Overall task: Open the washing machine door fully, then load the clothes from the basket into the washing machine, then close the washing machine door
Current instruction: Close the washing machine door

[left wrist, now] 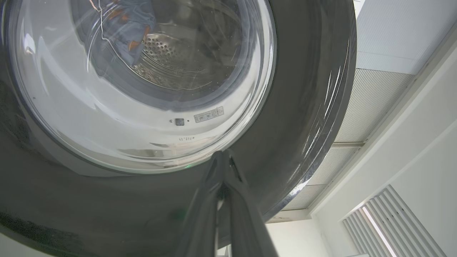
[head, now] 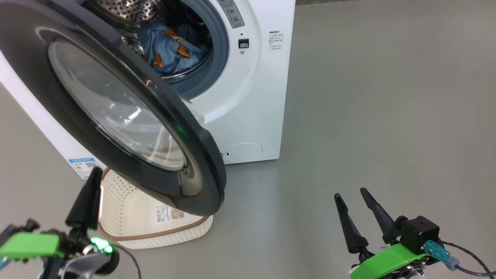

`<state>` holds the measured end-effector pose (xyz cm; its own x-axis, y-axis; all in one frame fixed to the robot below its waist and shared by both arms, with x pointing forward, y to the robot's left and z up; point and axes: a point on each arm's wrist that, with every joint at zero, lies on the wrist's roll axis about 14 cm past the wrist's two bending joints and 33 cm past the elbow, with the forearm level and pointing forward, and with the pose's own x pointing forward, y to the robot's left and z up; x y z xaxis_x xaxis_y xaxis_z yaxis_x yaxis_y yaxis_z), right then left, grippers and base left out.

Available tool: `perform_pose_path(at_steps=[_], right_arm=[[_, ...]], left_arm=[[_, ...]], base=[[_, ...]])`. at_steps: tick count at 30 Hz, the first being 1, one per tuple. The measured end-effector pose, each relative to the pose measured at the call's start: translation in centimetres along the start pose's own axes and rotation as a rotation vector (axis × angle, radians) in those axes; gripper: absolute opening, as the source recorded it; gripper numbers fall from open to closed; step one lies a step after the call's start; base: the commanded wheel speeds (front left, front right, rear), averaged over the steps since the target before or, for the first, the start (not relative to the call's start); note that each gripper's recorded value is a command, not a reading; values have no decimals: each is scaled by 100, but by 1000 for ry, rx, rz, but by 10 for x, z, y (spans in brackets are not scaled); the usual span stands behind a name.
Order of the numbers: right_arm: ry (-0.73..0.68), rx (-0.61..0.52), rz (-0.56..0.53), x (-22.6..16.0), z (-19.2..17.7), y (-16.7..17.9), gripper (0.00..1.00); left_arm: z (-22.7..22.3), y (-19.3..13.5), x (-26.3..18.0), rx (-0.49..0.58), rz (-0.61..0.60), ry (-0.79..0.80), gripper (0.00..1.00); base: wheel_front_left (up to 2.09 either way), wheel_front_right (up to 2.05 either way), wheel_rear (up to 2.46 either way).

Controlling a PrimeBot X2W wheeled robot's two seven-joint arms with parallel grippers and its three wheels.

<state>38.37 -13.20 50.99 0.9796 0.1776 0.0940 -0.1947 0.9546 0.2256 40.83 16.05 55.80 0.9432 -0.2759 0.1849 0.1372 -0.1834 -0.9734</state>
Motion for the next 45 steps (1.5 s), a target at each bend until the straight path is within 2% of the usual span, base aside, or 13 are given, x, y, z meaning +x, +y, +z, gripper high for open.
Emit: perform_pose_path(at_steps=[14, 16, 17, 18, 22, 31, 36, 38, 45], right_arm=[[-18, 17, -2, -6, 6, 2, 100], [-19, 17, -1, -6, 6, 2, 100], [-19, 19, -1, -6, 6, 2, 100], [-20, 20, -1, -5, 6, 2, 100], [-25, 21, 1, -5, 8, 2, 100], [-24, 24, 1, -4, 7, 3, 100], [-23, 25, 0, -4, 7, 2, 100], [-22, 25, 0, -4, 6, 2, 100], [-21, 25, 1, -3, 6, 2, 100]], left_arm=[[15, 8, -34, 0, 25, -127, 2], [18, 5, -34, 3, 19, -147, 35], [19, 4, -35, 6, 16, -154, 89], [20, 4, -35, 9, 15, -157, 100], [24, 5, -37, 29, 25, -184, 100], [33, -3, -38, 218, 45, -239, 100], [36, -12, -35, 387, 54, -257, 100], [36, -15, -34, 420, 50, -265, 100], [38, -21, -34, 705, 39, -314, 100]], base=[[0, 0, 0], [0, 0, 0], [0, 0, 0], [0, 0, 0], [0, 0, 0], [0, 0, 0], [0, 0, 0], [0, 0, 0], [0, 0, 0]])
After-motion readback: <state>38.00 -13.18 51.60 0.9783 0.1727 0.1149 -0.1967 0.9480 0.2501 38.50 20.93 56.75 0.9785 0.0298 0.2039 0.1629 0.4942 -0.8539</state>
